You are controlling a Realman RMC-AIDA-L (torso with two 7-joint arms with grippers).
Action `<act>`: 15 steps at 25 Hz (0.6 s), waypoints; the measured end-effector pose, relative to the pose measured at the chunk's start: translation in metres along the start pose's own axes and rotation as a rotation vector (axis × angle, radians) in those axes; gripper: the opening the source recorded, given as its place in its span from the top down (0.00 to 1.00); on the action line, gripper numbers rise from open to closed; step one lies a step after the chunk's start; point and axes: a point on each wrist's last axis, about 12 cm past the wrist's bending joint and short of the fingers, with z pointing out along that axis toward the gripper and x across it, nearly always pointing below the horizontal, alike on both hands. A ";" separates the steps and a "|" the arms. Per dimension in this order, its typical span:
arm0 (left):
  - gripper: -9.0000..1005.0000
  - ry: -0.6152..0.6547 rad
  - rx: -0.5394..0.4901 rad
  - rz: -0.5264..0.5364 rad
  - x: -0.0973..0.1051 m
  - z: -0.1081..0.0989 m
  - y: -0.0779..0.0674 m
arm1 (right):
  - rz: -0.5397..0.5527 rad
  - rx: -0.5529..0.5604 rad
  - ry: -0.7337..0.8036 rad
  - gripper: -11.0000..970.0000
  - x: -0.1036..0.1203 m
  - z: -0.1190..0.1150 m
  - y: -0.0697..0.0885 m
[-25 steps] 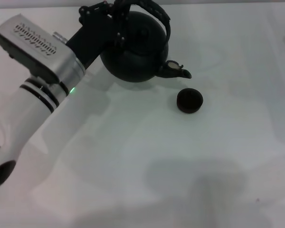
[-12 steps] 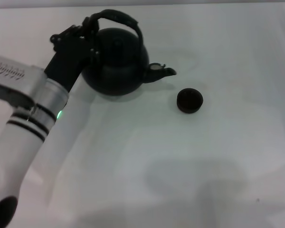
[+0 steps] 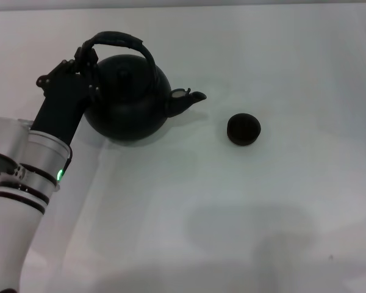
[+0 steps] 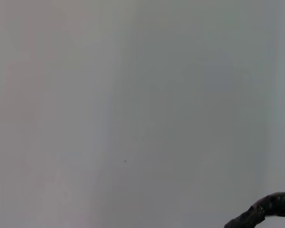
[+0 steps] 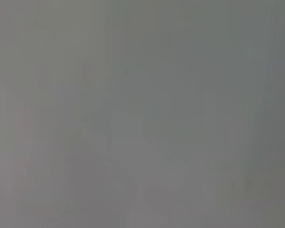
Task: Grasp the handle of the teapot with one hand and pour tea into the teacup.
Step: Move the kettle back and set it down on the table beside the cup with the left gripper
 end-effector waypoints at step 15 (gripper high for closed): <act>0.88 0.024 -0.018 -0.032 0.005 -0.006 0.008 | 0.007 0.000 -0.008 0.14 -0.002 0.003 0.002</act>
